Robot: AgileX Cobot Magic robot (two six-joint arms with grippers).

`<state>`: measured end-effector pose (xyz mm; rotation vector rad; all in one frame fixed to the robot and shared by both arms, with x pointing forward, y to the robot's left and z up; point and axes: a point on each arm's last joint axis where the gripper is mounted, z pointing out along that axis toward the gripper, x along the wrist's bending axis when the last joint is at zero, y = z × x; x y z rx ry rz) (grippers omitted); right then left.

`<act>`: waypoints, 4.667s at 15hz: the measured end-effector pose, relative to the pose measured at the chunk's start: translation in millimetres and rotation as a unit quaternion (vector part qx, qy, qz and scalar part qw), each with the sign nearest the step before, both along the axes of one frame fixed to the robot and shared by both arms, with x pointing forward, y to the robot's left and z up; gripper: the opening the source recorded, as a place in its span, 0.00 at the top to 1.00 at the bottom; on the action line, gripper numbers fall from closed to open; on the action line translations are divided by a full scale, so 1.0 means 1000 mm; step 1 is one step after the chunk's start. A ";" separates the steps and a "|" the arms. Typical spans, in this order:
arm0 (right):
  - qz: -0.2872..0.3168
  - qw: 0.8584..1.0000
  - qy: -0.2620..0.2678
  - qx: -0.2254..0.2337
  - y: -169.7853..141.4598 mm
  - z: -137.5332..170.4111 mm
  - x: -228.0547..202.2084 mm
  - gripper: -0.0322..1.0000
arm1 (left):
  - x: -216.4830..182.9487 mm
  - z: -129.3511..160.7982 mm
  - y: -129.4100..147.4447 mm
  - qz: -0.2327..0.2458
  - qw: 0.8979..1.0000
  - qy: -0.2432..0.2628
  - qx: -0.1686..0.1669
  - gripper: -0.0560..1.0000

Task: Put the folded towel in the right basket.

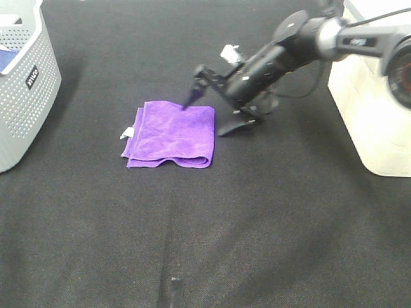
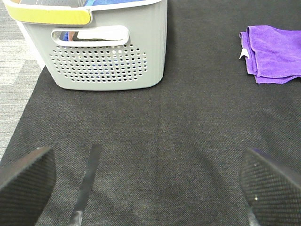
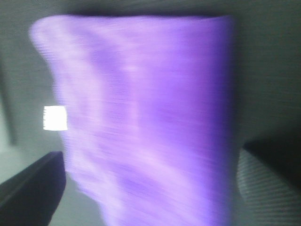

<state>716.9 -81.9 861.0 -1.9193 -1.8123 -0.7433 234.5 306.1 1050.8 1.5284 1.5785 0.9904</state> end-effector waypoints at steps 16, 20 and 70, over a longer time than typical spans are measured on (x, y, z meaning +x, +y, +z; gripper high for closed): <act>0.043 0.987 -0.152 0.023 -0.009 0.145 -0.012 0.87 | 0.000 0.000 0.000 0.000 1.000 0.000 0.000 0.01; -0.004 0.946 -0.316 -0.070 -0.123 0.301 -0.051 0.87 | 0.000 0.000 0.000 0.000 1.000 0.000 0.000 0.01; -0.104 0.864 -0.403 -0.283 -0.209 0.177 -0.473 0.02 | 0.000 0.000 0.000 0.000 1.000 0.000 0.000 0.01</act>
